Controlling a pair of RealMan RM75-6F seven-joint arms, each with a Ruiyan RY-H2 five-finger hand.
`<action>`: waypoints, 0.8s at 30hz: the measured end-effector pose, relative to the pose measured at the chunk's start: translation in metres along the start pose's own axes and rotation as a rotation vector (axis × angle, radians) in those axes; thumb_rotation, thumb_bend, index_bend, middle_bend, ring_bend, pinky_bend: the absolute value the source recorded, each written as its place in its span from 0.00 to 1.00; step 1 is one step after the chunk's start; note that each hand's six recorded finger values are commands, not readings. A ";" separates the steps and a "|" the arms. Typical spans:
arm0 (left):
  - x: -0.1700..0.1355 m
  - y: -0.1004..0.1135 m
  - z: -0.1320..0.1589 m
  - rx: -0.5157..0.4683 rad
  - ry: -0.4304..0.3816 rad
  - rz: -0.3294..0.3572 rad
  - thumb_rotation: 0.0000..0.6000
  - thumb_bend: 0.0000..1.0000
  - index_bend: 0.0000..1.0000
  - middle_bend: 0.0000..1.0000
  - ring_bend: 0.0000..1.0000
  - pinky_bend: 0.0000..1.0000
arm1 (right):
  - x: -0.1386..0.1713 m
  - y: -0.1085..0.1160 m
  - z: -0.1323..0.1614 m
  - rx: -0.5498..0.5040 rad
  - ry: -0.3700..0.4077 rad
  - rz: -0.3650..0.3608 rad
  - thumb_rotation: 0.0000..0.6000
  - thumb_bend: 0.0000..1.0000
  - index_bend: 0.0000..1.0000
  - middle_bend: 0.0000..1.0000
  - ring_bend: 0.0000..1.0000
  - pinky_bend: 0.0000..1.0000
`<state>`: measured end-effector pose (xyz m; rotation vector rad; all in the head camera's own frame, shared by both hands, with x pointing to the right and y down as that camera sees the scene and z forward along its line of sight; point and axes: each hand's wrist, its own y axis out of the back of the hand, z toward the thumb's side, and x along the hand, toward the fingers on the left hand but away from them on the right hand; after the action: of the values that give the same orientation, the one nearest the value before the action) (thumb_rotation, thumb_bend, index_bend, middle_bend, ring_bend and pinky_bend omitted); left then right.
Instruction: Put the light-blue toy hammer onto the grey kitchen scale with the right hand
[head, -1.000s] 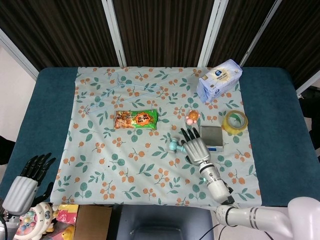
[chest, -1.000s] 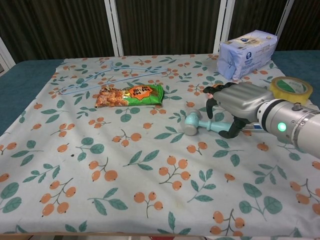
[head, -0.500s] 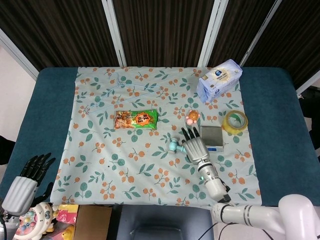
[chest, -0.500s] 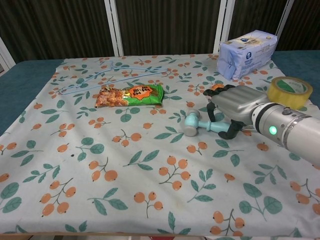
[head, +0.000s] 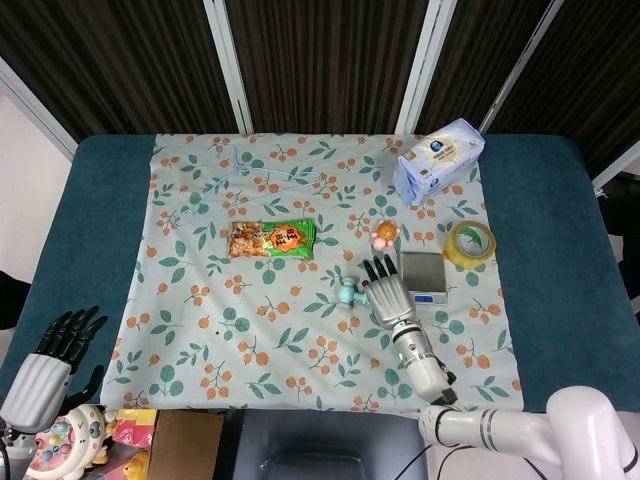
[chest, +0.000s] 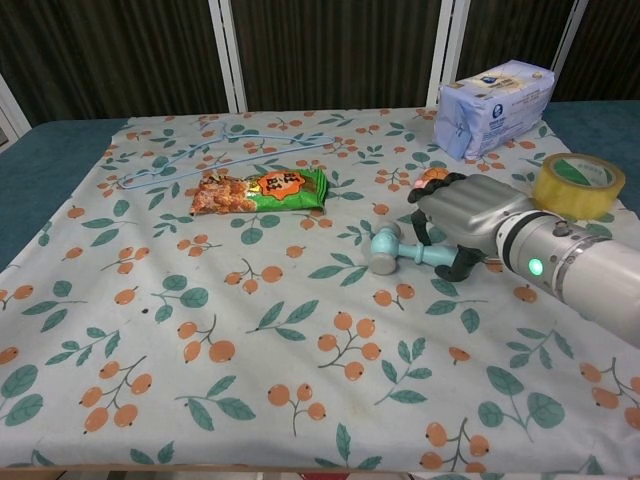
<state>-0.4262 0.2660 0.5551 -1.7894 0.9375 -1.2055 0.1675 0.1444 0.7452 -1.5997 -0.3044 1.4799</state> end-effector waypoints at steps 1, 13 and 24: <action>0.000 0.000 0.000 0.000 0.000 0.000 1.00 0.50 0.00 0.00 0.01 0.09 | 0.000 0.001 0.000 0.000 0.000 -0.007 1.00 0.53 0.98 0.24 0.11 0.06; -0.002 0.003 0.000 0.002 0.001 0.010 1.00 0.50 0.00 0.00 0.01 0.09 | 0.006 0.023 -0.029 -0.035 -0.025 -0.104 1.00 0.53 1.00 0.27 0.16 0.11; -0.001 0.001 -0.001 0.013 0.005 0.007 1.00 0.50 0.00 0.00 0.01 0.09 | 0.018 0.034 -0.097 -0.097 -0.129 -0.141 1.00 0.53 1.00 0.27 0.16 0.11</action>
<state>-0.4272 0.2665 0.5543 -1.7723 0.9358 -1.2104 0.2449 0.0956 0.6960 -1.5279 -0.5586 1.4806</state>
